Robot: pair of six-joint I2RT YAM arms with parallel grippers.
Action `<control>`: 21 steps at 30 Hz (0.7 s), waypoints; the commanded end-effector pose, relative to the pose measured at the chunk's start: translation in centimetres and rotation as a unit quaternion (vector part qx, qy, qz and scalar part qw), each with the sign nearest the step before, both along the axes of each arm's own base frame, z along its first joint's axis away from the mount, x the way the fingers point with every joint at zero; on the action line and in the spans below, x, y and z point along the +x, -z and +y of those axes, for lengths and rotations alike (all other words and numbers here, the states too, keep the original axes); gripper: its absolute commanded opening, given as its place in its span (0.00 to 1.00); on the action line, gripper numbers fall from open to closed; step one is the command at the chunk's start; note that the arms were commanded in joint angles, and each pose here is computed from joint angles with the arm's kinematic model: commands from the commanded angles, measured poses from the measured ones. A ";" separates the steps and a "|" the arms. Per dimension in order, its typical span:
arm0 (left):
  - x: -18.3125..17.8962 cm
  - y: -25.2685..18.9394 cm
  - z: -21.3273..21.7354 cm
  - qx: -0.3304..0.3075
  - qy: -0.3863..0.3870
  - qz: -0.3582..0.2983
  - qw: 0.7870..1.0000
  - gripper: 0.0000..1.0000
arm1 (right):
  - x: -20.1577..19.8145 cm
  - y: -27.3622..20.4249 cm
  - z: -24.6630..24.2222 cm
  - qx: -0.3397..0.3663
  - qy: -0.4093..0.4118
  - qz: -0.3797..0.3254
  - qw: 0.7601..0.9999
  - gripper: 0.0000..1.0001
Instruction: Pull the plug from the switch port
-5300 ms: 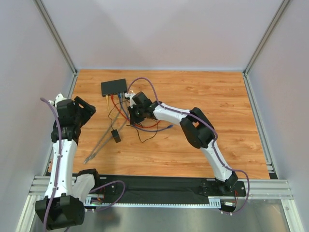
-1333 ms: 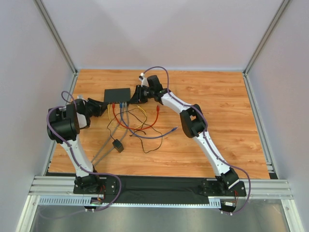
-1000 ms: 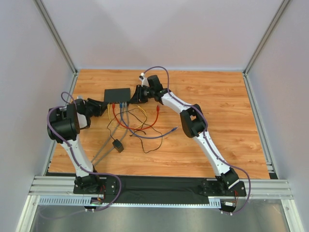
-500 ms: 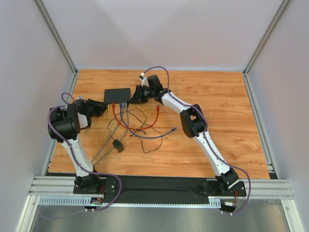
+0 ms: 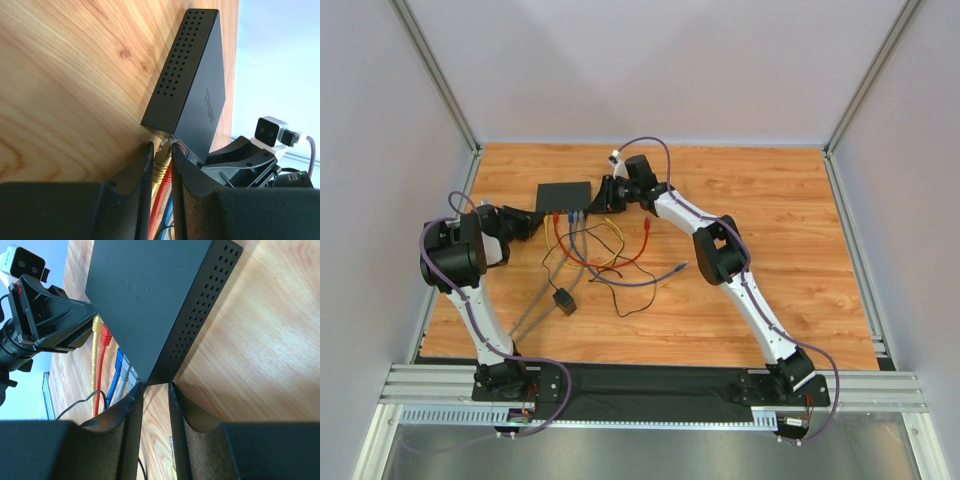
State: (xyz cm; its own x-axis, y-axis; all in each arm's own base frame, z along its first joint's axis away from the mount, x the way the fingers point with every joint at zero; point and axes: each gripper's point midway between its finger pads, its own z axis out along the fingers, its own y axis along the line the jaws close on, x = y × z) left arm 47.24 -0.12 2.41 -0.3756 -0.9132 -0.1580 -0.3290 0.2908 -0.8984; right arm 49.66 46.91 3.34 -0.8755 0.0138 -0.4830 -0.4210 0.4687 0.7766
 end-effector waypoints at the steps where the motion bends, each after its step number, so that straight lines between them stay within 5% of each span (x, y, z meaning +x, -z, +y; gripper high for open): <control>1: -0.6 2.0 -0.2 -0.006 -0.002 0.036 0.999 0.15 | 1.3 -4.0 -0.2 0.010 0.022 -0.033 0.999 0.30; 6: -0.9 2.2 -0.6 -0.018 0.009 0.037 0.999 0.07 | 1.8 -4.4 -0.2 0.014 0.037 -0.035 0.999 0.32; 9: -0.9 2.2 -0.8 -0.025 0.015 0.034 0.999 0.01 | 1.9 -4.5 0.0 0.017 0.039 -0.039 0.998 0.47; 14: -0.9 2.1 -1.2 -0.029 0.030 0.031 0.999 0.00 | 1.3 -4.0 0.3 0.004 0.038 -0.035 0.999 0.51; 21: -1.1 2.3 -1.2 -0.028 0.029 0.034 0.999 0.00 | 0.7 -4.3 -2.2 -0.190 0.061 -0.167 0.966 0.53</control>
